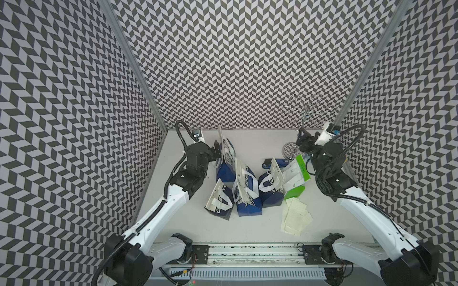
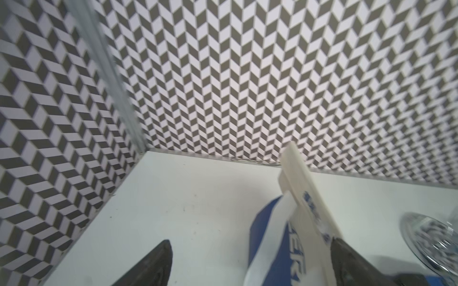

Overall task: Staple the receipts to the bags
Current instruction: Move the takeout bag to the center of the board.

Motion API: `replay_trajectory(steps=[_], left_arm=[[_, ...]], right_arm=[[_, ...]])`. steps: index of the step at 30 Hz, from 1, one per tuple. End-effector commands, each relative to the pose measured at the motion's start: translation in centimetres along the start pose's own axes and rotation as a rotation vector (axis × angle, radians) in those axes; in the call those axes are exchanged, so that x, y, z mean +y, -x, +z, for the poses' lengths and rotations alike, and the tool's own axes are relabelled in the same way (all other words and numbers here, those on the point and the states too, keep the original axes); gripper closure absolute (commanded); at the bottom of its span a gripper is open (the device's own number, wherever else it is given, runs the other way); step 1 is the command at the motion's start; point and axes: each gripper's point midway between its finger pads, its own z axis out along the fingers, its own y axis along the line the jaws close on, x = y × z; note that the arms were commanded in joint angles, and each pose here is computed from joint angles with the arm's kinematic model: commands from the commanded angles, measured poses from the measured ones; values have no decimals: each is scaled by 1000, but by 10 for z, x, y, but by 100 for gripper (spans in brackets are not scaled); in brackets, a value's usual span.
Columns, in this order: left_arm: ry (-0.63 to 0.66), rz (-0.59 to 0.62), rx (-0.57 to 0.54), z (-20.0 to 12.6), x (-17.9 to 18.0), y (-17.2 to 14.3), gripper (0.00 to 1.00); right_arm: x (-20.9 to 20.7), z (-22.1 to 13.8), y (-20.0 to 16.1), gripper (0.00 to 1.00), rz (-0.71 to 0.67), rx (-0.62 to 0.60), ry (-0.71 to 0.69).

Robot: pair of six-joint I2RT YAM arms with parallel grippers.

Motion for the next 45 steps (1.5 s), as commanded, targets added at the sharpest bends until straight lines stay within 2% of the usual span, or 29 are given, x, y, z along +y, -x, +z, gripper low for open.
replay_trajectory(steps=[1,6,9,13,16,19,24,30,33,38,40,45], left_arm=[[-121,-12,70,-24,-17,-4,0],[-307,74,1,-49,-66,38,0],[-411,169,52,-56,-105,40,0],[-372,298,223,-55,-132,5,0],[-288,341,315,-59,-130,-21,0],[-249,305,392,-67,-123,-40,0],[-276,207,507,-89,-125,-68,0],[-373,209,643,-99,-140,-111,2],[-429,224,699,-102,-149,-127,12],[-404,251,708,-83,-156,-132,53],[-374,264,686,-66,-155,-128,69],[-251,324,580,-6,-134,-102,95]], right_arm=[[17,-5,-25,24,-60,172,99],[13,-19,-58,24,-69,321,115],[14,-30,-73,23,-94,374,158],[5,-33,-84,22,-115,442,112],[-4,-31,-81,21,-119,424,59],[-6,-28,-73,21,-133,397,42],[-4,-22,-66,21,-147,370,39],[-3,-25,-69,21,-126,368,55],[-4,-27,-70,21,-125,370,55],[-6,-30,-70,21,-116,365,47],[-5,-31,-69,21,-111,365,55],[-6,-30,-70,21,-115,370,47]])
